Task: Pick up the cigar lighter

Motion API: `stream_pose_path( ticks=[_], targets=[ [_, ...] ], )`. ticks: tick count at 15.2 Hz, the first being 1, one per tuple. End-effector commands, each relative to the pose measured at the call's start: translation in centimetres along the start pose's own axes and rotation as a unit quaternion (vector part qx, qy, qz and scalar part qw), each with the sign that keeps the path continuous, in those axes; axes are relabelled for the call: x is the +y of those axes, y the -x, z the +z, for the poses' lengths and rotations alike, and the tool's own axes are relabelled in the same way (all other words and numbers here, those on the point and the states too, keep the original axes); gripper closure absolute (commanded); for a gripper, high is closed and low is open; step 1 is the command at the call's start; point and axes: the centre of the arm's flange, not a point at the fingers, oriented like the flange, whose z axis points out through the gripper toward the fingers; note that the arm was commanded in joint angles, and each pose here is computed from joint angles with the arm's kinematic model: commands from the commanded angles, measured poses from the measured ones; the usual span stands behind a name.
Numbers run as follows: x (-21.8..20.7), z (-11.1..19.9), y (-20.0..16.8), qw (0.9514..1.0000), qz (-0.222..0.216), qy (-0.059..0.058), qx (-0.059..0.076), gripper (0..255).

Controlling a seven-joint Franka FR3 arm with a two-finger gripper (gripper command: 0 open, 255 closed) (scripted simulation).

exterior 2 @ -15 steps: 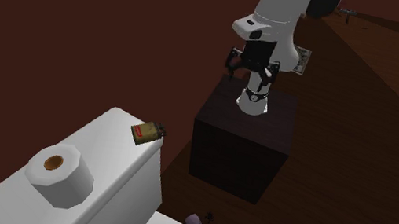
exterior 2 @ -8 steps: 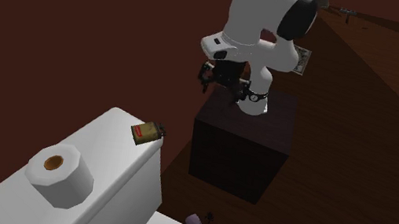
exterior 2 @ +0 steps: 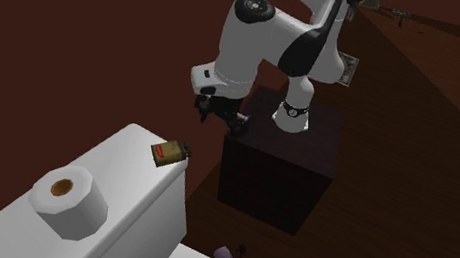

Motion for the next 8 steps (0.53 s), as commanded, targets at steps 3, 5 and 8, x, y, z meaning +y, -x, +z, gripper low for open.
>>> stream_pose_path(
  ticks=[3,5,8],
  targets=[
    [3.0,2.5,-4.0,0.9995,0.023,0.016,-0.013,0],
    [4.4,3.8,-5.8,0.9989,0.034,0.024,-0.020,0],
    [5.3,5.1,-7.0,0.9984,0.041,0.029,-0.025,0]
  ],
)
